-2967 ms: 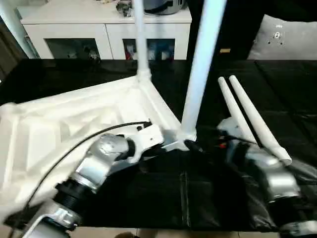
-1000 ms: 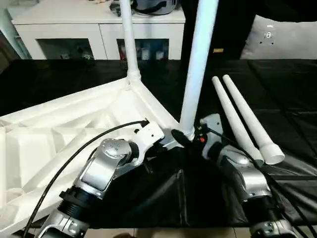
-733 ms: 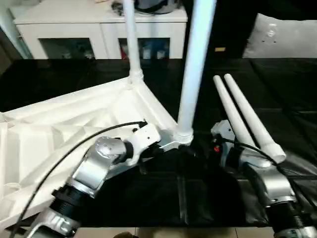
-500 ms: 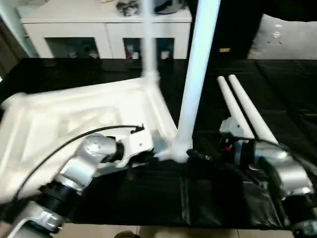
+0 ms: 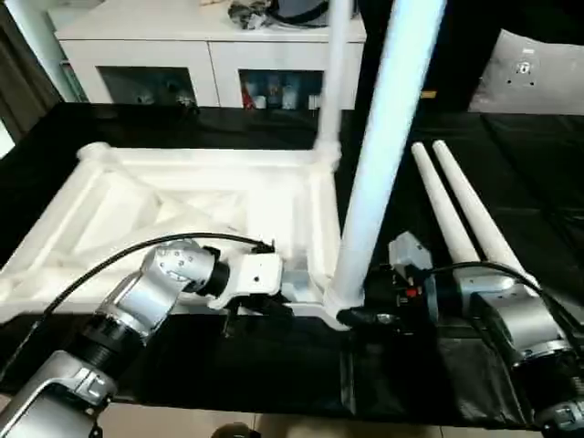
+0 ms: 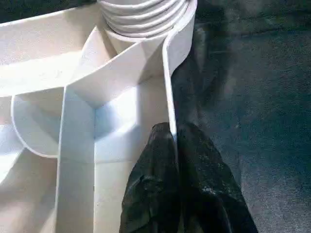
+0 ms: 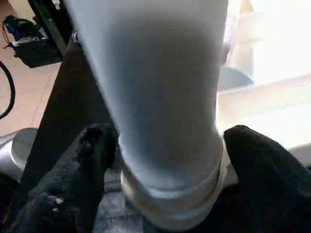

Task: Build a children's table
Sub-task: Rotate leg to tighten

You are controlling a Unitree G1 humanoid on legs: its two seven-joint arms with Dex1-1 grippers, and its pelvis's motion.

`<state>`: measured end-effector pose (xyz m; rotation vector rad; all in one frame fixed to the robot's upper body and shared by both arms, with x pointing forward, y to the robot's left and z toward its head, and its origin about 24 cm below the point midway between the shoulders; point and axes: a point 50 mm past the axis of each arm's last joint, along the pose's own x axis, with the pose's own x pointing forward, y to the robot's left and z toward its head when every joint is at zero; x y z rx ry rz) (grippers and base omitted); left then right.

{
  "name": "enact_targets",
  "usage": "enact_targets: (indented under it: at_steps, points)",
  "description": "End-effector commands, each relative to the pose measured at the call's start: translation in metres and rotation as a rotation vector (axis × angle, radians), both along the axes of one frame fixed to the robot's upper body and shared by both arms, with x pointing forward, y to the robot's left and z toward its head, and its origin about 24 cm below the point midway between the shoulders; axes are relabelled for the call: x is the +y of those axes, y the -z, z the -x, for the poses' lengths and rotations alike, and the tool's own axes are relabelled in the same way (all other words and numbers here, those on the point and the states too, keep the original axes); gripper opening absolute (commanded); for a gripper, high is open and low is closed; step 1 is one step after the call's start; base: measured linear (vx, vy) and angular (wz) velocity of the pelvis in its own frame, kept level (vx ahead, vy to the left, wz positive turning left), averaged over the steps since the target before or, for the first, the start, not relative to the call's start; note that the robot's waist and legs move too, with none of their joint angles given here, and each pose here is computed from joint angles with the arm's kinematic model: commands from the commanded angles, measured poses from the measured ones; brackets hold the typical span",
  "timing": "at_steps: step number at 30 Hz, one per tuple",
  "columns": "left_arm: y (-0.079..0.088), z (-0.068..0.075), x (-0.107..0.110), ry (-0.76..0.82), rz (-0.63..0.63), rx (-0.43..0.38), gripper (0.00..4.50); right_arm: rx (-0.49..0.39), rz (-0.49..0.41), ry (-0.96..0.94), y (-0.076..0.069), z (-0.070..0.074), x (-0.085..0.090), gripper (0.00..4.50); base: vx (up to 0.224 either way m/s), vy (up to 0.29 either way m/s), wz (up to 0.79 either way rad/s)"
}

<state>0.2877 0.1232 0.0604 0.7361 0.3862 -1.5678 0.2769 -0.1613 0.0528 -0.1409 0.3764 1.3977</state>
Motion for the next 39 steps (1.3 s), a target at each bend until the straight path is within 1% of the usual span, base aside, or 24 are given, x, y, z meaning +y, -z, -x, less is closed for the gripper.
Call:
enact_targets:
  at_steps: [1,2,4,6,9,11,14,15,17,18,20,23,24,25,26,28,30,32,33,35,37,38,39]
  points:
    - [0.003,0.004,-0.007,0.077,-0.038,0.004,0.0,-0.022,0.005,-0.023,-0.005,-0.003,0.003,3.64,0.0,0.0,0.0]
    - [0.003,0.005,-0.007,0.078,-0.038,0.004,0.0,-0.021,0.004,-0.025,-0.005,-0.002,0.004,3.64,0.0,0.0,0.0]
    - [0.004,0.004,-0.007,0.079,-0.026,0.01,0.0,-0.021,0.003,-0.029,-0.004,-0.002,0.005,3.35,0.0,0.0,0.0]
    - [0.004,0.004,-0.007,0.08,-0.019,0.014,0.0,-0.018,0.0,-0.033,-0.004,-0.002,0.005,3.3,0.0,0.0,0.0]
    - [0.005,0.005,-0.007,0.076,-0.008,0.026,0.0,-0.007,-0.004,-0.038,-0.003,0.001,0.005,2.95,0.0,0.0,0.0]
    - [0.005,0.005,-0.006,0.069,0.0,0.035,0.0,0.003,-0.008,-0.042,-0.002,0.002,0.005,2.91,0.0,0.0,0.0]
    - [0.005,0.006,-0.006,0.013,0.041,0.065,0.0,0.04,-0.033,-0.037,0.002,0.008,0.008,2.69,0.0,0.0,0.0]
    - [0.004,0.006,-0.007,-0.035,0.072,0.081,0.0,0.058,-0.048,-0.019,0.006,0.011,0.011,2.67,0.0,0.0,0.0]
    - [0.003,0.005,-0.009,-0.102,0.108,0.091,0.0,0.074,-0.047,0.041,0.012,0.01,0.017,2.65,0.0,0.0,0.0]
    - [0.002,0.004,-0.01,-0.17,0.132,0.1,0.0,0.074,-0.042,0.126,0.018,0.007,0.024,2.65,0.0,0.0,0.0]
    - [0.001,0.003,-0.012,-0.25,0.154,0.098,0.0,0.078,-0.049,0.242,0.025,0.001,0.034,2.65,0.0,0.0,0.0]
    - [-0.003,-0.003,-0.021,-0.403,0.194,0.057,0.0,0.104,-0.084,0.452,0.031,-0.014,0.052,2.64,-0.017,0.0,-0.04]
    - [-0.003,-0.003,-0.021,-0.403,0.194,0.057,0.0,0.104,-0.084,0.452,0.031,-0.014,0.052,2.64,0.0,0.0,0.0]
    - [-0.007,-0.007,-0.027,-0.474,0.218,0.042,0.0,0.118,-0.083,0.554,0.034,-0.021,0.057,2.64,0.0,0.0,0.0]
    - [-0.007,-0.007,-0.027,-0.474,0.218,0.042,0.0,0.118,-0.083,0.554,0.034,-0.021,0.057,2.64,0.0,0.0,0.0]
    - [-0.013,-0.013,-0.041,-0.561,0.258,0.019,0.0,0.116,-0.058,0.725,0.039,-0.033,0.059,2.64,0.0,0.0,0.0]
    - [-0.016,-0.015,-0.048,-0.589,0.276,0.01,0.0,0.102,-0.043,0.8,0.04,-0.038,0.058,2.64,0.0,0.0,0.0]
    - [-0.018,-0.017,-0.054,-0.594,0.292,0.006,0.0,0.107,-0.049,0.839,0.04,-0.04,0.057,2.64,0.0,0.0,0.0]
    - [-0.019,-0.018,-0.058,-0.609,0.299,-0.003,0.0,0.122,-0.08,0.857,0.039,-0.041,0.056,2.99,0.0,0.0,0.0]
    - [-0.019,-0.021,-0.059,-0.623,0.291,-0.02,0.0,0.118,-0.098,0.875,0.038,-0.04,0.052,2.99,0.0,0.0,0.0]
    - [-0.019,-0.022,-0.059,-0.631,0.282,-0.033,0.0,0.085,-0.071,0.884,0.039,-0.039,0.048,3.34,0.0,0.0,0.0]
    - [-0.019,-0.023,-0.059,-0.632,0.28,-0.035,0.0,0.078,-0.067,0.885,0.039,-0.039,0.047,3.38,0.0,0.0,0.0]
    - [-0.018,-0.023,-0.058,-0.644,0.275,-0.041,0.0,0.09,-0.068,0.886,0.04,-0.038,0.045,3.43,0.0,0.0,0.0]
